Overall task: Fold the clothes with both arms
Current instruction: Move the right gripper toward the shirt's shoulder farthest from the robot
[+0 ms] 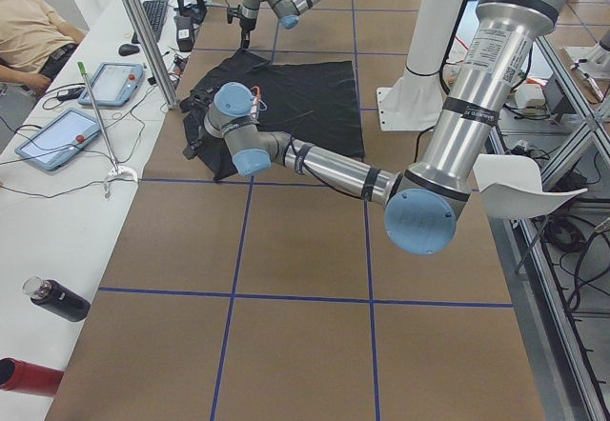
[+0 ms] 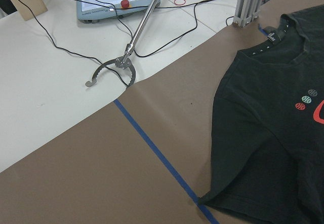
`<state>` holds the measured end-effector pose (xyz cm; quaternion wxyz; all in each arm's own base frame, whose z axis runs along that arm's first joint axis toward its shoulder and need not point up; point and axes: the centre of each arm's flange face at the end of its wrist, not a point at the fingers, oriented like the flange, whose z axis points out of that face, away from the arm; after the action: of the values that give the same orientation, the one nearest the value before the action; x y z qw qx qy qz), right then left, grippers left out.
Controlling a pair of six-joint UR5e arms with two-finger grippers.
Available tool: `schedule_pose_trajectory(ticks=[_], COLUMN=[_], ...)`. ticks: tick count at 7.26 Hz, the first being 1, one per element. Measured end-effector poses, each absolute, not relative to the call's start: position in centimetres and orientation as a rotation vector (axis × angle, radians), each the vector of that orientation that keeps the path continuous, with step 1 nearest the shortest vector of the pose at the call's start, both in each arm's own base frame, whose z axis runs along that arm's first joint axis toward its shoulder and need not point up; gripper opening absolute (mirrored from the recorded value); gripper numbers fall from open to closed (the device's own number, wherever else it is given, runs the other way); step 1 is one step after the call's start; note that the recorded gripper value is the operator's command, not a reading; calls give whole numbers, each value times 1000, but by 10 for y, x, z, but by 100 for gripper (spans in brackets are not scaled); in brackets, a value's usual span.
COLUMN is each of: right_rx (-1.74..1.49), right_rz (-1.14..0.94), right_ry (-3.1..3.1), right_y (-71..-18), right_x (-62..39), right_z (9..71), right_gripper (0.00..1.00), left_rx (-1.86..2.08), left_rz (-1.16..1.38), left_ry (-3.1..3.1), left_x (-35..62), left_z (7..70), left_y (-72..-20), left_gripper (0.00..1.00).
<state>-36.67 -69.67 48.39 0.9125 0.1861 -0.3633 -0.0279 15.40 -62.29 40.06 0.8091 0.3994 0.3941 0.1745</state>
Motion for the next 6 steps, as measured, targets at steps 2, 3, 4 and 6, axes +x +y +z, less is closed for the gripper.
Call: schedule_pose_trajectory(ticks=[2,3,4,6], right_rx=[385,387,392,406], right_rz=[-58,-58,-56,3], right_ry=[-747,-747,-750,-792], right_y=[-696,-696,-696,-694], right_x=[-367,-367,-365,-363], right_z=[484,483,481,448], right_gripper=[0,0,0,0], left_rx=[853,852,852,851], left_rz=[368,368,367,367], left_ry=[841,842,842,841], left_x=[155,155,155,155], left_z=[401,401,401,402], left_y=[-623,-623,-623,-623], left_gripper=[100,100,100,100])
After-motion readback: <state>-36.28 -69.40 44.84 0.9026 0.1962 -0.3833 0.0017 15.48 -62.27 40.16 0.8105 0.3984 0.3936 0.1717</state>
